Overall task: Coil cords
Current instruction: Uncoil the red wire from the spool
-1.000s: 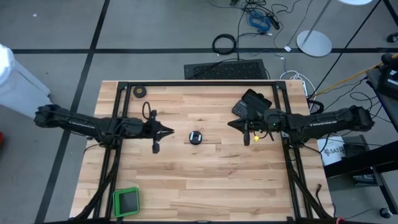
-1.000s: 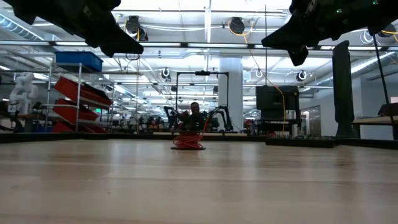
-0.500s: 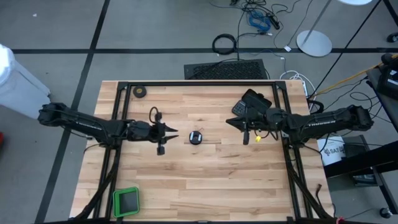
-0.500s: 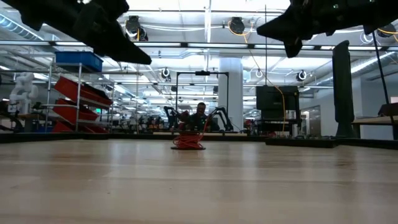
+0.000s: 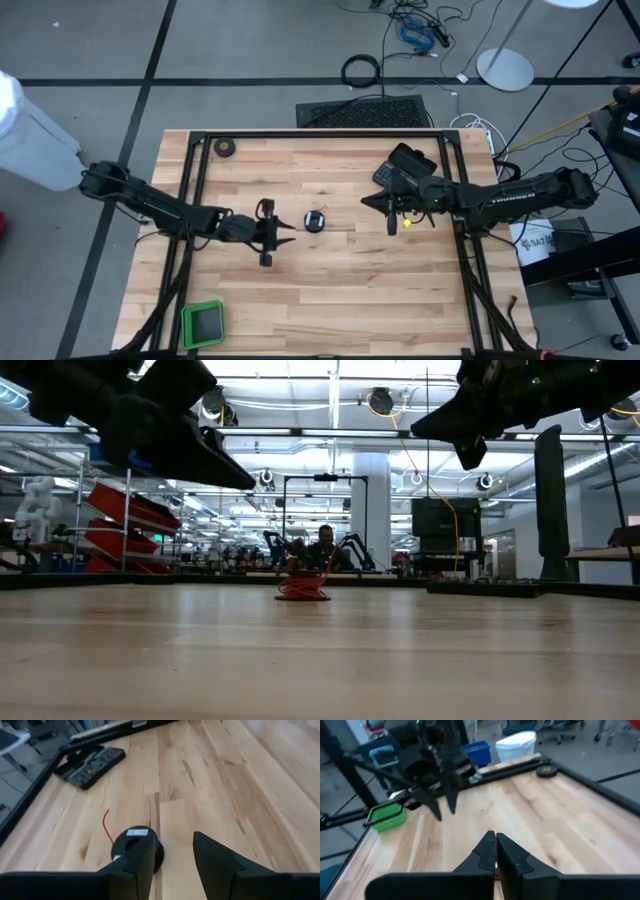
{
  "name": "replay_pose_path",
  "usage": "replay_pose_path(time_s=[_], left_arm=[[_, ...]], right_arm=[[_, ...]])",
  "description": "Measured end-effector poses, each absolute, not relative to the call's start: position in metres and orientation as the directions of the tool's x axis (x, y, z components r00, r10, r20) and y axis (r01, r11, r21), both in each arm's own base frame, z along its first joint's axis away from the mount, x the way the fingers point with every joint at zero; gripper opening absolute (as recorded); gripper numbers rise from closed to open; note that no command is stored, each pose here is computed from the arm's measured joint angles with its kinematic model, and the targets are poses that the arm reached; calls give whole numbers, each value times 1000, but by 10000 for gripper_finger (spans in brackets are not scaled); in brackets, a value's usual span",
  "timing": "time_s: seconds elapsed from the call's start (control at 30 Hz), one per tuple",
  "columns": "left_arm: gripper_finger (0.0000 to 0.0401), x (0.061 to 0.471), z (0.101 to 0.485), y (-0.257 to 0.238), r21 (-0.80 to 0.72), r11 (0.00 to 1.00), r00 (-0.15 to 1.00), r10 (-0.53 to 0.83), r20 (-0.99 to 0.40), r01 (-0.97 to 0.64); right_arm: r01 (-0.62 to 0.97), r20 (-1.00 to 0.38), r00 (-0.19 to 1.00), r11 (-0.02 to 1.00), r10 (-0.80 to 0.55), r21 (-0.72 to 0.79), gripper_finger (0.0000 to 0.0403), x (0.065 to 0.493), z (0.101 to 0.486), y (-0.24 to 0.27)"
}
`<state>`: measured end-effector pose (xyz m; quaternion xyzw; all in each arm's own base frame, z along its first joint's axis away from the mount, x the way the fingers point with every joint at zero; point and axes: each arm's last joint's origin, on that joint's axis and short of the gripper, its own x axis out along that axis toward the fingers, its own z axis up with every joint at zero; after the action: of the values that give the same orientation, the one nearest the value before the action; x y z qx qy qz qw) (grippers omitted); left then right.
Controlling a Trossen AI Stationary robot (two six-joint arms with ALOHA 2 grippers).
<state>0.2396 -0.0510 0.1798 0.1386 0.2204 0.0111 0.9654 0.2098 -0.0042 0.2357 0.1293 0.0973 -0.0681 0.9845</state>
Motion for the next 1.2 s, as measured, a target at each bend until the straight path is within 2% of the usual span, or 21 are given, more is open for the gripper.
replay_pose_path(time_s=[0.13,0.4,0.67,1.03,1.2], left_arm=[[141,247,171,-52,345,937,881,125,-457,46],[141,269,162,-55,460,884,848,176,-500,88],[141,289,152,-52,543,827,817,209,-538,146],[141,291,145,-49,627,763,766,306,-566,158],[141,292,144,-47,632,751,765,290,-575,191]], right_arm=[[138,-245,966,961,-77,241,0,215,228,2],[94,-192,981,956,-41,277,0,222,229,10],[97,-197,979,958,-44,271,0,222,229,11],[103,-219,975,958,-43,267,0,221,227,11],[103,-219,975,958,-43,267,0,221,227,11]])
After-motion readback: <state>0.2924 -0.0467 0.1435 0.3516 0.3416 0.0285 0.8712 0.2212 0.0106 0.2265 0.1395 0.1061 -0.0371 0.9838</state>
